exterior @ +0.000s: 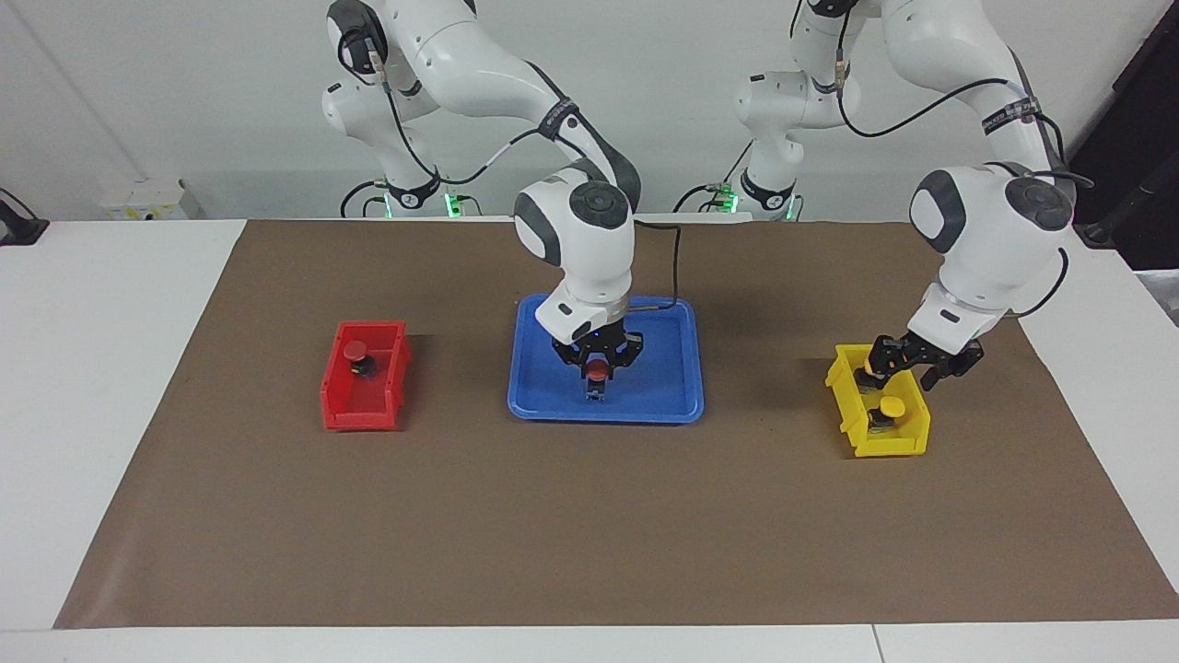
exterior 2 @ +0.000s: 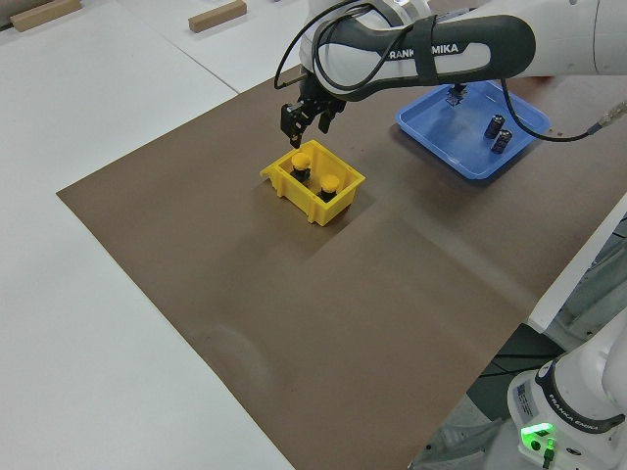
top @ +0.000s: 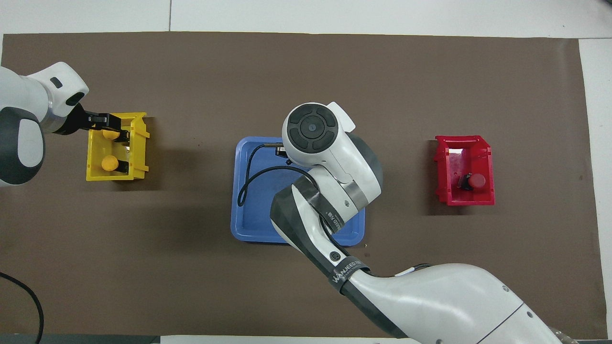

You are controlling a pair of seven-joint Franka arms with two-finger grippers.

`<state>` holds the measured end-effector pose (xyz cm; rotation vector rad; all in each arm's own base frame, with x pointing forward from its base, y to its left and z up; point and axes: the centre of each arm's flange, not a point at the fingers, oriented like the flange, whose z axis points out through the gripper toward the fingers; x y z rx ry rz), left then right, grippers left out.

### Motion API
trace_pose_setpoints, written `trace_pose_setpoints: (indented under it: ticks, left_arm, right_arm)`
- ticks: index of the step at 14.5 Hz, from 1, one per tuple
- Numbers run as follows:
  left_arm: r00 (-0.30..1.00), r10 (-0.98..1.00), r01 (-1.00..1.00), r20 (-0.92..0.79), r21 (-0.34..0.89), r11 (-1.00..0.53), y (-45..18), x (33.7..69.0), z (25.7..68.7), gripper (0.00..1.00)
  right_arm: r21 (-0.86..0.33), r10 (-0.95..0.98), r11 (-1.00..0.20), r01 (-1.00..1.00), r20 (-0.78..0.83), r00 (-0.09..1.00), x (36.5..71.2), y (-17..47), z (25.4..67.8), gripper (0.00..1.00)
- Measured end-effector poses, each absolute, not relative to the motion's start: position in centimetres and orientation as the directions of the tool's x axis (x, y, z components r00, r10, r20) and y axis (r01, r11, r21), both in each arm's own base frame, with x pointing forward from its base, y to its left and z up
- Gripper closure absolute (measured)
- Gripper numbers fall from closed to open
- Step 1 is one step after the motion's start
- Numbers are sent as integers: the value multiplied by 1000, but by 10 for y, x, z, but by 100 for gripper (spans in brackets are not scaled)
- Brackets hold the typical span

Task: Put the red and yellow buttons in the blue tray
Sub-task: 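Place the red button in the tray while the left gripper grasps yellow button, then place the yellow button in the tray while the right gripper grasps red button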

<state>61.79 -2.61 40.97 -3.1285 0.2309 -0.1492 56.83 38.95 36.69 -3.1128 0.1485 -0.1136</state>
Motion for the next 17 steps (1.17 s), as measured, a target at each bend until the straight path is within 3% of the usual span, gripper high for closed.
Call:
trace_pose_setpoints:
  ticks: [4,7,9,10,12,13,15,17]
  left_arm:
    - [988,-128,-127,87,-9,-992,-22,624,387,25]
    - [991,-101,-101,90,-8,-995,-19,622,379,26]
    - [992,-80,-79,94,-7,-997,-19,619,369,27]
    - [993,-75,-75,94,-7,-997,-18,617,365,27]
    - [993,-73,-72,90,-6,-997,-18,615,361,31]
    - [993,-72,-72,90,-6,-997,-18,615,361,37]
    - [993,-71,-70,96,-6,-998,-17,616,363,59]
    - [991,-72,-71,110,-7,-997,-18,622,375,59]
  right_arm:
    - [-27,-94,-995,-92,70,993,563,387,352,59]
    - [-30,-98,-995,-96,78,992,564,384,356,31]
    - [-32,-115,-993,-113,88,989,573,374,371,29]
    - [-20,-110,-994,-108,86,990,579,364,382,21]
    - [5,-18,-1000,-19,84,996,598,322,415,21]
    - [19,34,-999,33,79,996,607,290,433,21]
    - [47,148,-988,146,47,988,615,213,464,21]
    - [50,258,-965,258,12,966,606,148,474,21]
